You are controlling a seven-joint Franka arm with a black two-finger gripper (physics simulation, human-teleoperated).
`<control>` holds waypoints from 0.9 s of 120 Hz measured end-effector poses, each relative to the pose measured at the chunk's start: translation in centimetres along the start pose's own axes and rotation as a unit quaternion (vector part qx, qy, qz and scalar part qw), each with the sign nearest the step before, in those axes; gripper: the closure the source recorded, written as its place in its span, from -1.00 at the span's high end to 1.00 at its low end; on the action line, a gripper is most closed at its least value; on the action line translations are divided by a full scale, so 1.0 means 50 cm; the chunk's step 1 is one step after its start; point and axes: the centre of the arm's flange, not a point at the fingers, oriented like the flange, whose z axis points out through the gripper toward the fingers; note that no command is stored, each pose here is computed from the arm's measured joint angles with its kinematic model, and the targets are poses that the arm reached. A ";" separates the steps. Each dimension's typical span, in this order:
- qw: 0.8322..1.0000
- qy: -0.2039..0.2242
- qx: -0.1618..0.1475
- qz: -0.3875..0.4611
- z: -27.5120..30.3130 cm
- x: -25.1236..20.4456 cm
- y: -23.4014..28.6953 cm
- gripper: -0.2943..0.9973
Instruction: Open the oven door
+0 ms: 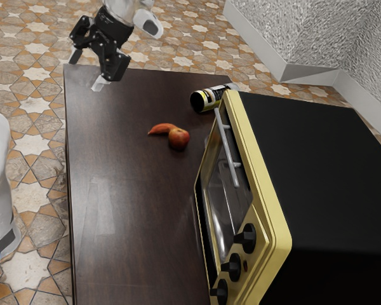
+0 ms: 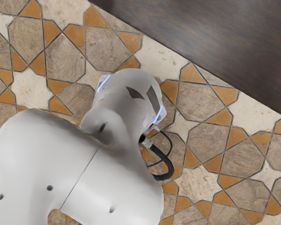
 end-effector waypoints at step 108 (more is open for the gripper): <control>0.865 0.131 -0.270 -0.402 -0.089 -0.106 0.424 0.54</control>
